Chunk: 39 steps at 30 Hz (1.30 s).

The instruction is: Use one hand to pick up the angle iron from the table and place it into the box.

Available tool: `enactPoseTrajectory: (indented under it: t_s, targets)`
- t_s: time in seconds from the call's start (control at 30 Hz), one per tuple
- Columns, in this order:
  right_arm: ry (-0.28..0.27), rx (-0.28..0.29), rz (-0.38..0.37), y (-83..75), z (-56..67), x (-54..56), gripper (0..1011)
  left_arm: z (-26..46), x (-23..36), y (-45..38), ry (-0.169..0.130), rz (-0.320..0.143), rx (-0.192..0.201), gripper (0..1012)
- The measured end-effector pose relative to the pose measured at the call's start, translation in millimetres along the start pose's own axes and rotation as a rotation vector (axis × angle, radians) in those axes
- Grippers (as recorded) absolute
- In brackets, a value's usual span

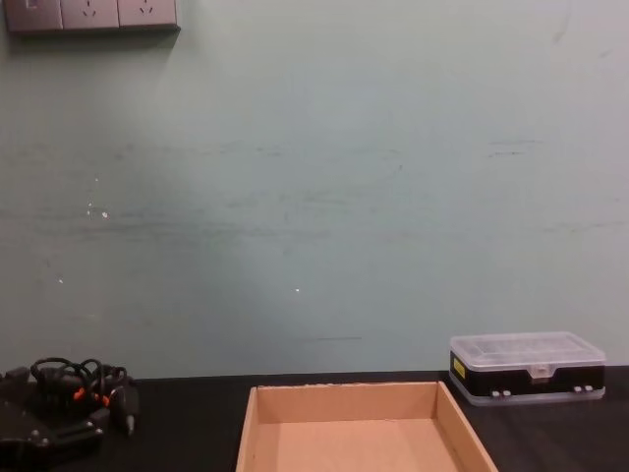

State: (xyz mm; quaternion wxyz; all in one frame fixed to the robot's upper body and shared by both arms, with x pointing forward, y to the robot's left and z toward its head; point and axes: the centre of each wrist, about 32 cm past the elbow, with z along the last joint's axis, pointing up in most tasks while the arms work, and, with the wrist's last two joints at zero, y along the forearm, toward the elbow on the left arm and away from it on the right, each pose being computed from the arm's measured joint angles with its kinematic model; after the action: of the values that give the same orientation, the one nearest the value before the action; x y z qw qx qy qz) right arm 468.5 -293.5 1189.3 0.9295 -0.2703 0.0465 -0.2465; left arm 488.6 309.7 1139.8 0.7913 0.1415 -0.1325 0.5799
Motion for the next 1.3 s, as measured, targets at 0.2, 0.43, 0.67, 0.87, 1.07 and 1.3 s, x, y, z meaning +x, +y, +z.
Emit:
enactPoseTrajectory:
  t_s: [0.2, 0.43, 0.67, 0.87, 1.07, 1.3]
  targets:
    - [0.005, 0.002, -0.004, -2.9, -1.9, 0.6, 1002, 0.0, 0.0, 0.0, 0.0, 0.0, 0.0, 1011]
    - [0.011, 0.008, -0.003, -3.4, -3.6, 0.4, 1003, 0.0, 0.0, 0.0, 0.0, 0.0, 0.0, 1011]
    - [0.013, 0.01, -0.001, -1.9, -5.1, 0.2, 868, 0.0, 0.0, 0.0, 0.0, 0.0, 0.0, 1011]
    - [0.012, 0.011, -0.001, -1.4, -5.7, -0.5, 691, 0.0, 0.0, 0.0, 0.0, 0.0, 0.0, 1011]
    - [0.008, 0.015, -0.006, -1.7, -5.5, -0.9, 526, 0.0, 0.0, 0.0, 0.0, 0.0, 0.0, 1011]
    - [0.006, 0.018, -0.011, -2.1, -5.1, -1.4, 459, 0.0, 0.0, 0.0, 0.0, 0.0, 0.0, 1011]
